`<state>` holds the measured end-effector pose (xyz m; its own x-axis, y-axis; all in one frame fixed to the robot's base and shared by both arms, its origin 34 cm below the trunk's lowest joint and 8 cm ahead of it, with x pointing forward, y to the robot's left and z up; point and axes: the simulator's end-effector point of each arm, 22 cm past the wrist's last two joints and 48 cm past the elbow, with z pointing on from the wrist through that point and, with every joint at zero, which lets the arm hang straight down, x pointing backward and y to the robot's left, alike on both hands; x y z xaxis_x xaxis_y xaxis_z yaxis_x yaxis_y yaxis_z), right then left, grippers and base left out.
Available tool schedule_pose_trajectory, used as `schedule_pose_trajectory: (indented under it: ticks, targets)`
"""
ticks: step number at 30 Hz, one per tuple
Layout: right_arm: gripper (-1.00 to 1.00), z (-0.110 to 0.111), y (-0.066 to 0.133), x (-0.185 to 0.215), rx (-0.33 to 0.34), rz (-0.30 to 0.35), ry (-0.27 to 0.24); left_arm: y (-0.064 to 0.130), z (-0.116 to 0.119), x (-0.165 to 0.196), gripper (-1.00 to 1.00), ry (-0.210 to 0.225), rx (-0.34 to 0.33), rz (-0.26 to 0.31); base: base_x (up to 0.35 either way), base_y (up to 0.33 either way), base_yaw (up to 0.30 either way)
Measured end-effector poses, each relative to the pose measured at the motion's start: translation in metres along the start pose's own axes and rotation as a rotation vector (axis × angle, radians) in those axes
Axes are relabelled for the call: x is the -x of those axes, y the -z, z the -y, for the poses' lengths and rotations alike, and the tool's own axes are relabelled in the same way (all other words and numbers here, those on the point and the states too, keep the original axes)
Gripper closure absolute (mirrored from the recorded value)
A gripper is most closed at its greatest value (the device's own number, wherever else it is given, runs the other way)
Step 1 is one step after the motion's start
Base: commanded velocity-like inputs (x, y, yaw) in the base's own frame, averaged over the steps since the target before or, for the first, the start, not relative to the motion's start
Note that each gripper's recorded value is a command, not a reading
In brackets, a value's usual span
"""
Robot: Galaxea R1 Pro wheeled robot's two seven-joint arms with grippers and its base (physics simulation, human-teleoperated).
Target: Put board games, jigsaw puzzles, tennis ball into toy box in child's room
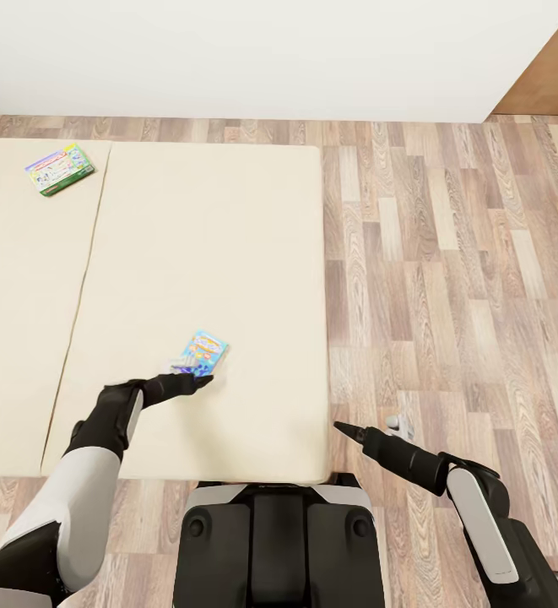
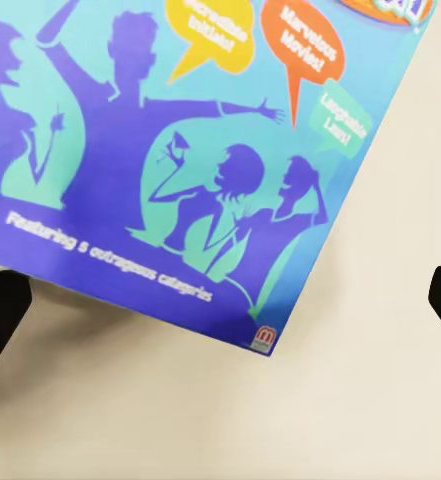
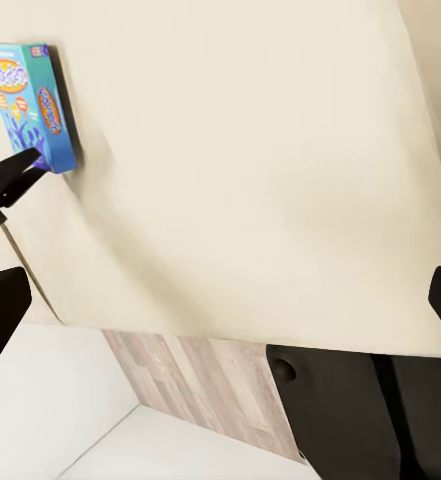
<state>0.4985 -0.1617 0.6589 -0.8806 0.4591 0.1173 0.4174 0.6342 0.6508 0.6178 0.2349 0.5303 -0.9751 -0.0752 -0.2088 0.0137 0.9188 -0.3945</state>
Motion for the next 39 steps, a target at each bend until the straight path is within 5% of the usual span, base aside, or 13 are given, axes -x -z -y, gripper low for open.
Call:
schedule_pose_trajectory:
  ticks: [24,39]
  targets:
    - [-1.00,-0.006,0.004,0.005,0.006,0.012,0.011,0.015,-0.017,-0.007,-1.00,-0.045,0.076,-0.099,0.000,0.000,-0.032]
    - [-1.00,-0.013,0.009,0.010,0.014,0.024,0.023,0.043,-0.029,0.034,-1.00,-0.053,0.136,-0.058,0.000,0.000,-0.023]
